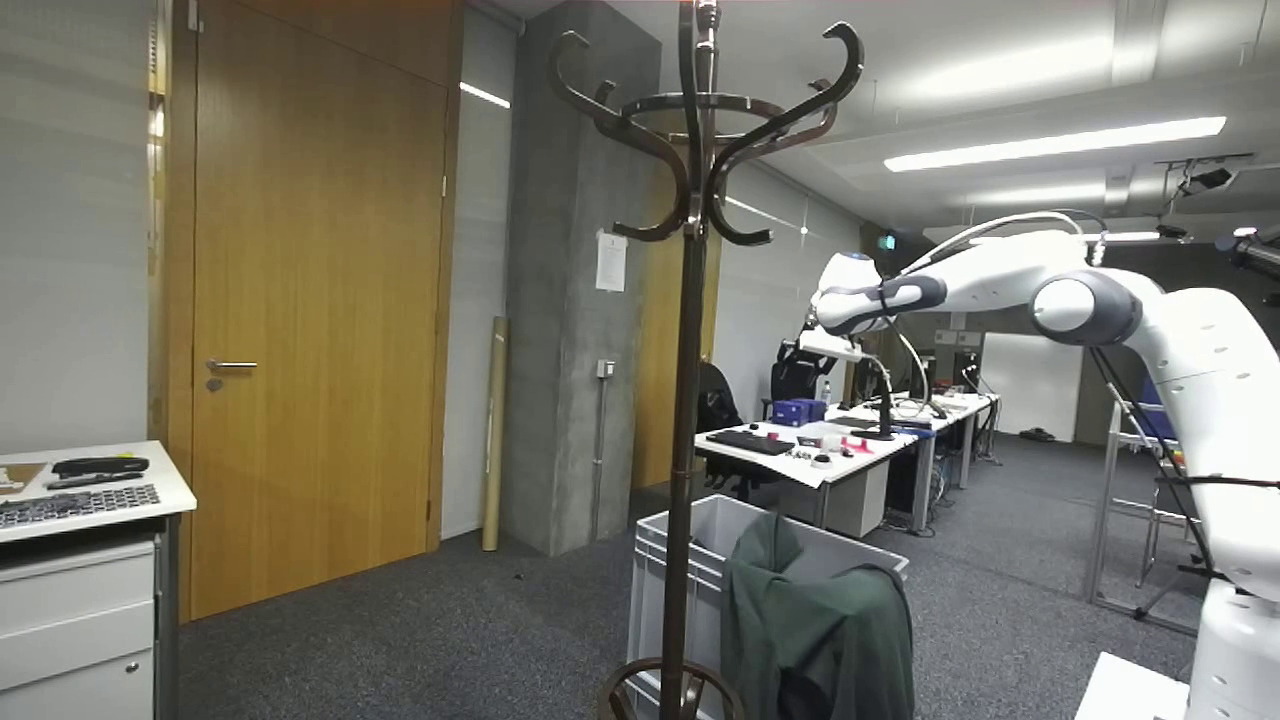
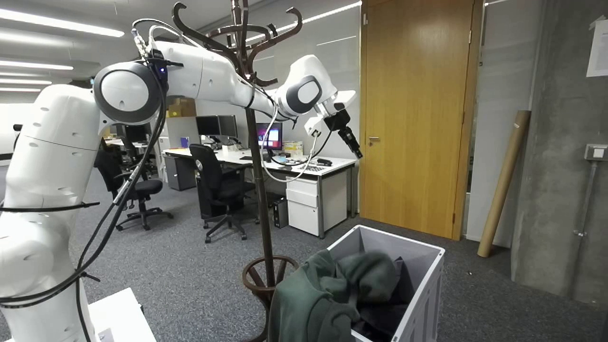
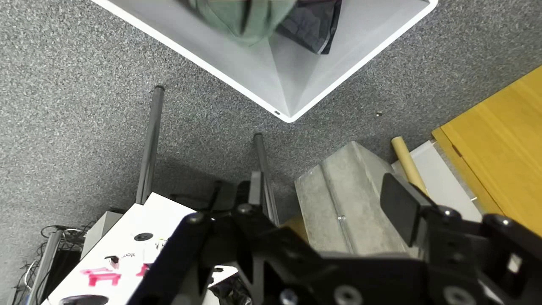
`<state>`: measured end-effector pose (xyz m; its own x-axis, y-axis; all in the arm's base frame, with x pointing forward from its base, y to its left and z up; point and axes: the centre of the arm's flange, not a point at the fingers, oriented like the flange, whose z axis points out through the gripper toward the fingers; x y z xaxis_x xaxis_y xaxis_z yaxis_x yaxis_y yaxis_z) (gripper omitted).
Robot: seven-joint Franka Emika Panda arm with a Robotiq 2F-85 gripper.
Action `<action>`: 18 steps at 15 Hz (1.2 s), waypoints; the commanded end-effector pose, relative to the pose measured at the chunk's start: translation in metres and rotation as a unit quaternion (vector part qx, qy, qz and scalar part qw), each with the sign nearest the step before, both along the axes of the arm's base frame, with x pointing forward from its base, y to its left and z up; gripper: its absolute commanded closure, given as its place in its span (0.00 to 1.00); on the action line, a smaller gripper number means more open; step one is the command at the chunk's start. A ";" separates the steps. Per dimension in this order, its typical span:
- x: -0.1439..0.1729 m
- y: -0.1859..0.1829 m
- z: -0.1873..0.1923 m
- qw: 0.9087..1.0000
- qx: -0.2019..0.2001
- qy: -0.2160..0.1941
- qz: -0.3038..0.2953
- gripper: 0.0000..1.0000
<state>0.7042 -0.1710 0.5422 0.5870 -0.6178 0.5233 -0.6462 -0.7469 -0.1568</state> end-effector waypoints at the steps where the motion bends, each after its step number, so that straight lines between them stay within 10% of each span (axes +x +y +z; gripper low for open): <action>1: 0.008 -0.004 0.015 1.000 -0.001 0.001 0.010 0.00; 18: -0.045 0.040 0.111 0.996 -0.009 -0.014 0.086 0.00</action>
<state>0.6747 -0.1334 0.6387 0.6421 -0.5218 0.5615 -0.5289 -0.8318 -0.1682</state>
